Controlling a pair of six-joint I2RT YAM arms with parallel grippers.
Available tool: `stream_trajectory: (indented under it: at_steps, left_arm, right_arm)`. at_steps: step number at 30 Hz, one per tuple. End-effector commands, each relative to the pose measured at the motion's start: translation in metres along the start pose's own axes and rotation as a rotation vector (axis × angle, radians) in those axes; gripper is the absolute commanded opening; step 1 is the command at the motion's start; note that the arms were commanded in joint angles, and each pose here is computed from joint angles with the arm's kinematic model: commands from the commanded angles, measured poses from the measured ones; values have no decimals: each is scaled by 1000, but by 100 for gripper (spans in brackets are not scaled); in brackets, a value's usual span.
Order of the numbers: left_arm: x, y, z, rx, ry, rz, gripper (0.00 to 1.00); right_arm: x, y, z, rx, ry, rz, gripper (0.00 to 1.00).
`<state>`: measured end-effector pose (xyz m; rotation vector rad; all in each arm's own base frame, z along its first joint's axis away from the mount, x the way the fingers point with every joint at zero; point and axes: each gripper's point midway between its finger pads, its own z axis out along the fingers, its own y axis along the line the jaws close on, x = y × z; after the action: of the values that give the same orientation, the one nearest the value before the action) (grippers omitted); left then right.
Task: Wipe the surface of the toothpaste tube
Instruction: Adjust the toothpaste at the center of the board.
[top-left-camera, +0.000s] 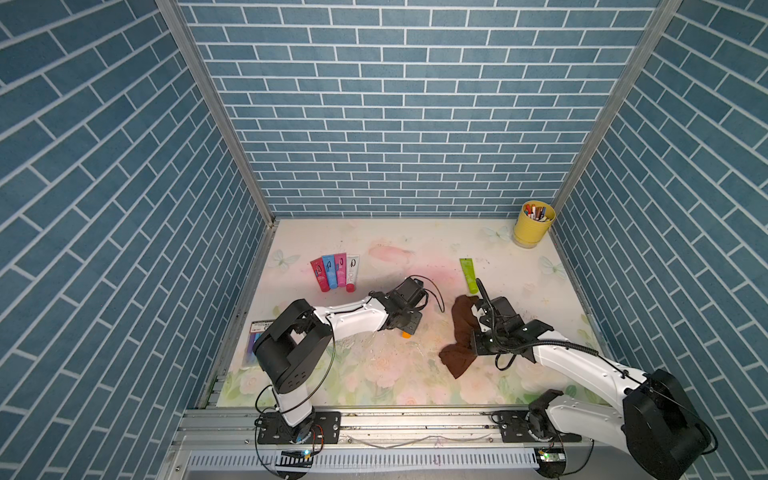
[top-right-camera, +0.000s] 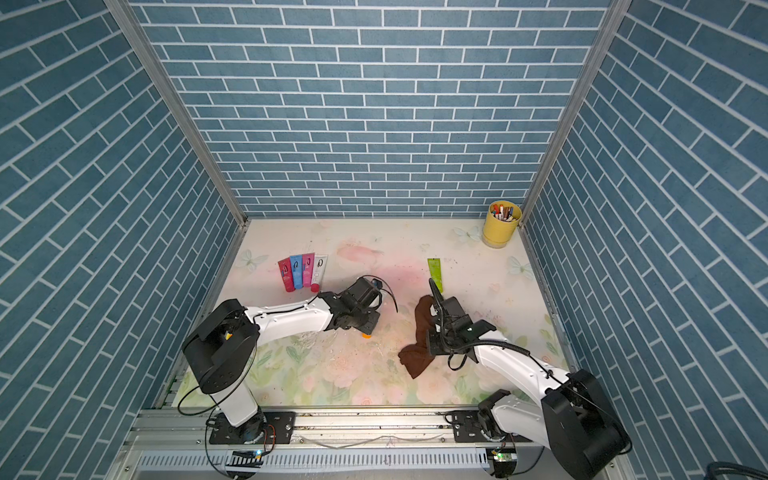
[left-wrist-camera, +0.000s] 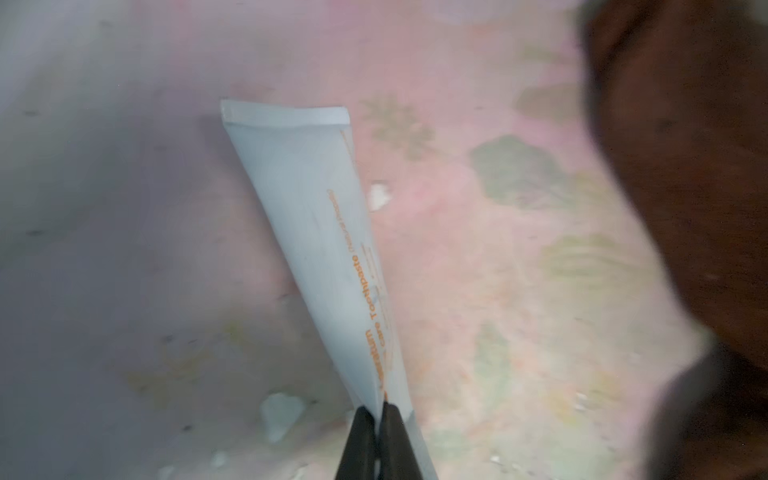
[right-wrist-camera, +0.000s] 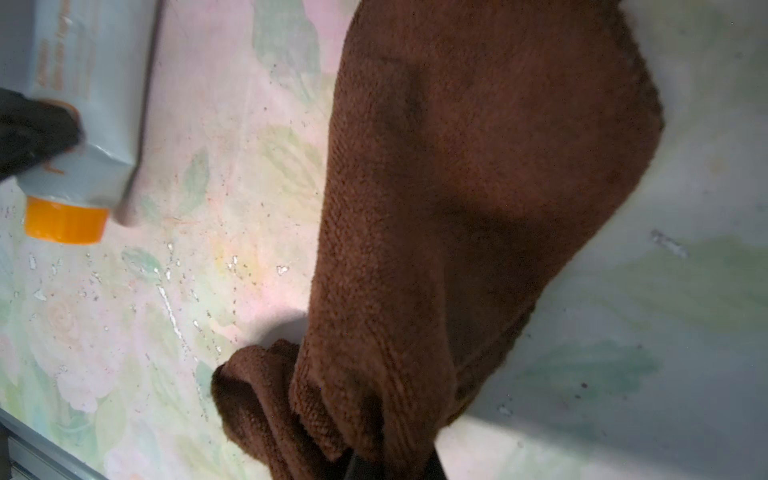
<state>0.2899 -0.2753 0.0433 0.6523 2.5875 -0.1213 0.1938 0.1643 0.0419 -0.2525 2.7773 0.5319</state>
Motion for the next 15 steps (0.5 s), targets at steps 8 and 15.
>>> stream_trajectory:
  at_steps: [8, 15]
  left_arm:
    - [9, 49, -2, -497, 38, 122, 0]
    - [8, 6, 19, -500, 56, 234, 17]
  right_arm:
    - [2, -1, -1, -3, -5, -24, 0]
    - [1, -1, -1, -2, -5, -23, 0]
